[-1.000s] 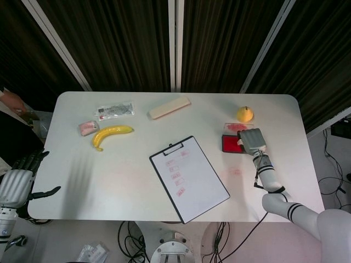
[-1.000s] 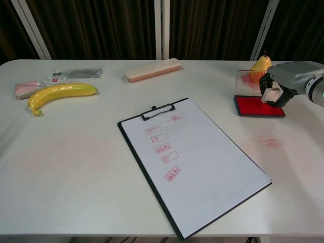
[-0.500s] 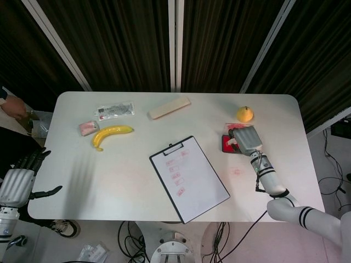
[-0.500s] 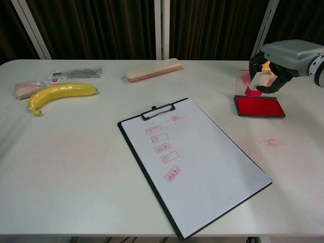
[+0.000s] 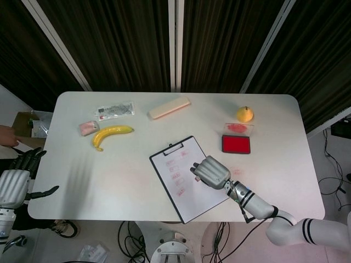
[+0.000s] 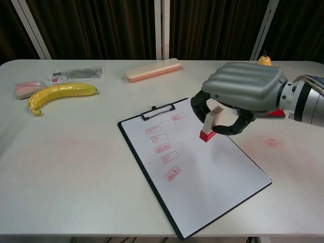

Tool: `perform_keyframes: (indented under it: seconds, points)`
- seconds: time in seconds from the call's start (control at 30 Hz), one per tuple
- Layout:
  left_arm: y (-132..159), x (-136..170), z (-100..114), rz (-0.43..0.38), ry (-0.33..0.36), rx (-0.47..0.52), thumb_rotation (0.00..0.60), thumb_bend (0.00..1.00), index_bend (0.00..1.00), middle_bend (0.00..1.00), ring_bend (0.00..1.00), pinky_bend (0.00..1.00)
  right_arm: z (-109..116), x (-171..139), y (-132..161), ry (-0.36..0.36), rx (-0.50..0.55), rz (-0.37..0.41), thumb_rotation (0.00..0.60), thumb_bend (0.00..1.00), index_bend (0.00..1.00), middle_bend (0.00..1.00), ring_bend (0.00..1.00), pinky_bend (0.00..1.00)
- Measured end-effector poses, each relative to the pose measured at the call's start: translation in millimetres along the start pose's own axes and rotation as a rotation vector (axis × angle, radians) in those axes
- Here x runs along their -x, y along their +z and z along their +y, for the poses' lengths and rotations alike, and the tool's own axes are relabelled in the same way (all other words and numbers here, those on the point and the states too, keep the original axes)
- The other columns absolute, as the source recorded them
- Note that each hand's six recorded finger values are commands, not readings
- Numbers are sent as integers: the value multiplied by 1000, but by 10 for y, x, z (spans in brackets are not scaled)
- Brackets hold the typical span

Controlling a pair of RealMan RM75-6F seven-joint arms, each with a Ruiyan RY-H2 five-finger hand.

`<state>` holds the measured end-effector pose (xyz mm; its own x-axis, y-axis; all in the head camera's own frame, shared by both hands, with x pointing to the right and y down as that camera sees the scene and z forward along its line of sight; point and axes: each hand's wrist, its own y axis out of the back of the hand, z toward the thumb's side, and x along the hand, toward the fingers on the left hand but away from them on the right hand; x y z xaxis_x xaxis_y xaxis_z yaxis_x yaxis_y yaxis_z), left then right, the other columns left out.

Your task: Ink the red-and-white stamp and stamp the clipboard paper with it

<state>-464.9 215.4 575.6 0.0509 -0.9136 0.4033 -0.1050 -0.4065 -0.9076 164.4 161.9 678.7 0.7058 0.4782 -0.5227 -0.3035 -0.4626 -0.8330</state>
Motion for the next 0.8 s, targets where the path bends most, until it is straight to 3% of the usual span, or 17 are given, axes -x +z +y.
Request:
perform_keyframes:
  seconds: [0.13,0.3,0.8]
  points:
    - [-10,7,-5,2,-2,9,381,65,108,81,87,183,-108,8,241,6,-14,87,600,379,747,630,782,897]
    - [-30,9,-12,5,-1,13,379,65,107,81,87,184,-224,45,432,7,0,139,600,379,748,633,783,897]
    - [-101,37,-21,15,3,20,382,65,107,81,87,184,-380,153,726,29,-24,188,600,380,755,639,782,897]
